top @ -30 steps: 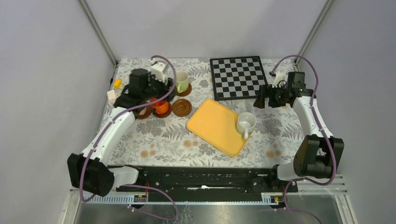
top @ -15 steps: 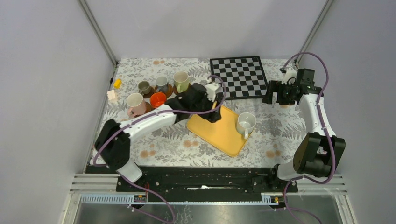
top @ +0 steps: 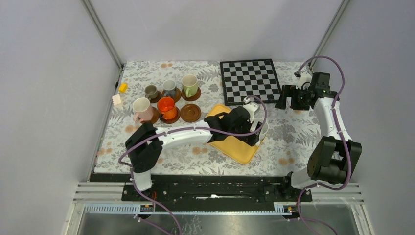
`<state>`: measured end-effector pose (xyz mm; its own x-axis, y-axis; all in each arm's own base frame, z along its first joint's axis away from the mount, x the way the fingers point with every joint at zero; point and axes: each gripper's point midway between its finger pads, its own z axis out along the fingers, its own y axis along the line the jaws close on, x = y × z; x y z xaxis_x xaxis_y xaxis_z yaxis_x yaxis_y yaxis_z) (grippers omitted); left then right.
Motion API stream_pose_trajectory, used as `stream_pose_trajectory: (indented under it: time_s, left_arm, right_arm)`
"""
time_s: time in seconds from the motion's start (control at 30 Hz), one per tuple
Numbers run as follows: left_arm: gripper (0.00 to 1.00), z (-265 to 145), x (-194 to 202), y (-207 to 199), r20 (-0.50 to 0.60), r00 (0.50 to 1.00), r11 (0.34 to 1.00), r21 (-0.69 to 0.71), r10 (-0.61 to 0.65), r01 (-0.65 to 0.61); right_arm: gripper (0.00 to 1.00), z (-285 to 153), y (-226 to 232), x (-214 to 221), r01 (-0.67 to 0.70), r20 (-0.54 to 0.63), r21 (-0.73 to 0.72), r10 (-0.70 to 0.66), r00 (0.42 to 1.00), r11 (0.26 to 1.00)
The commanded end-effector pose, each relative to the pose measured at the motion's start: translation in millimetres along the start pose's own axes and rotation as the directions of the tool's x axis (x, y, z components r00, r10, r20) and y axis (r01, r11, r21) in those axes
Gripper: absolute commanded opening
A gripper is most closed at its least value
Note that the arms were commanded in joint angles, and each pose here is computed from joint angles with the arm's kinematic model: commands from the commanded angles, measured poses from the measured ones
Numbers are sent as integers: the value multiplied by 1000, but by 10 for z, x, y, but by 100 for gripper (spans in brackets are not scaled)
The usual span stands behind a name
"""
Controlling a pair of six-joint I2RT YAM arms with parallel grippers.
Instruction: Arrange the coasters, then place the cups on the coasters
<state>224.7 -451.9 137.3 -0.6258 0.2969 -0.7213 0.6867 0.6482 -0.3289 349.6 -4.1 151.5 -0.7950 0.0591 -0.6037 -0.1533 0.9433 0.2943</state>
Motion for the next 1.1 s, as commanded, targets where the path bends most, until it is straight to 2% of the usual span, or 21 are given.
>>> stream_pose_trajectory:
  time_s: [0.0, 0.17, 0.4, 0.63, 0.83, 0.93, 1.07]
  left_arm:
    - [95, 109, -275, 11, 127, 992, 992, -119, -30, 45]
    - [95, 252, -225, -19, 139, 990, 981, -187, -27, 53]
    - [93, 459, -198, -124, 140, 990, 977, -209, -23, 52]
    - [87, 563, -126, -15, 122, 992, 965, -260, -6, 38]
    - [74, 428, -115, 225, 116, 993, 954, -298, -4, 39]
    - [60, 316, -123, 282, 124, 992, 958, -285, 0, 36]
    - [47, 242, -108, 270, 127, 992, 971, -236, -7, 37]
  right_arm:
    - [98, -45, 69, -91, 17, 33, -30, -16, 999, 999]
    - [98, -49, 65, -86, 19, 33, -27, -18, 999, 999]
    - [98, -27, 90, -41, 17, 25, -46, -16, 1000, 999]
    - [98, -39, 107, -50, 23, 33, -52, -22, 999, 998]
    - [98, -47, 112, -53, 29, 36, -53, -27, 999, 998]
    - [98, -43, 115, -52, 30, 36, -57, -28, 999, 998]
    - [98, -41, 119, -55, 28, 33, -60, -26, 999, 998]
